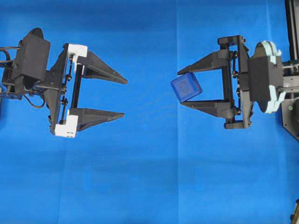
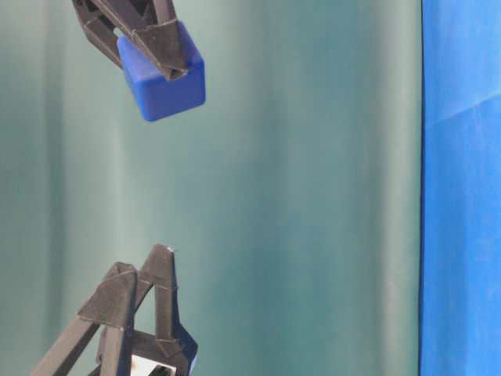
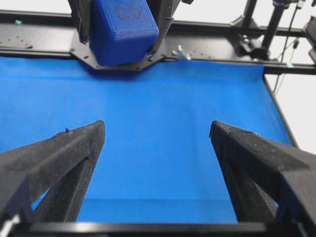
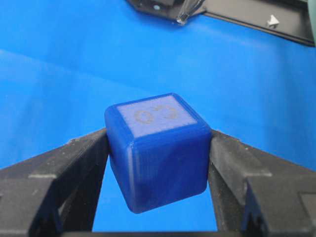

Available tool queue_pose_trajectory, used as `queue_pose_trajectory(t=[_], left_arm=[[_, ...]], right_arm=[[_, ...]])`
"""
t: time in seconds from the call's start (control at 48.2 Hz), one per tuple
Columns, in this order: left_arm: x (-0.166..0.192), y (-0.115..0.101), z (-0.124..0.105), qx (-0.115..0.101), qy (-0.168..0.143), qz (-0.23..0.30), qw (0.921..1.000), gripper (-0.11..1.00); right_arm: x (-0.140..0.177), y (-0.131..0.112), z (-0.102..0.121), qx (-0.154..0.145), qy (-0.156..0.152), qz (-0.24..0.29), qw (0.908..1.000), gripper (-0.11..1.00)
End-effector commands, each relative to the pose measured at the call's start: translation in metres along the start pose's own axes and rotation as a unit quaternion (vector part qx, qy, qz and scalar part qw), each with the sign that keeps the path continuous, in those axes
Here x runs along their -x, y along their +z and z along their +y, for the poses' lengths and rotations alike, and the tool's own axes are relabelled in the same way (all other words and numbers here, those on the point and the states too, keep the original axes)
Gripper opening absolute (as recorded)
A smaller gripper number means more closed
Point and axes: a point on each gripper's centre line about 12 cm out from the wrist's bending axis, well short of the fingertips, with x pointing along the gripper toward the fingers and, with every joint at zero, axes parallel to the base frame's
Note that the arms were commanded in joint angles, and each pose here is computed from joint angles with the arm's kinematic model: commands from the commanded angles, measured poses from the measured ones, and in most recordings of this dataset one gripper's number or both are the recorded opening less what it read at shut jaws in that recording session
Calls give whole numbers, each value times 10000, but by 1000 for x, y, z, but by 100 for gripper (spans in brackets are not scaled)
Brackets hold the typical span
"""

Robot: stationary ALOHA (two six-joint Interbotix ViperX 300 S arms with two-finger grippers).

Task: Handover the blue block to the right arm after grasping it with the left arm, then place it in the designated position.
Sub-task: 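Pull the cube away from the left gripper with the right gripper, then lower the held cube toward the table center with the right gripper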

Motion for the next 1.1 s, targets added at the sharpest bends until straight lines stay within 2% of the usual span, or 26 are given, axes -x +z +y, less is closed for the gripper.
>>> queue_pose_trajectory(t=[0.0, 0.27, 0.498, 0.643, 1.079], left_arm=[[-1, 14, -1, -8, -18, -191, 9998, 92], [-1, 14, -1, -8, -19, -199, 9998, 92], [-1, 14, -2, -8, -26, -198, 9998, 92], [-1, 16, -1, -8, -20, -214, 9998, 92], [-1, 16, -2, 22, -28, -213, 9998, 92]], right_arm=[[5, 12, -1, -35, 0, -175, 9998, 44], [5, 8, -2, -82, -82, 6, 9999, 44], [7, -12, -1, -35, -319, 861, 9958, 44], [10, -20, 1, 6, -402, 1209, 9918, 44], [9, -19, 2, 20, -361, 1153, 9927, 44]])
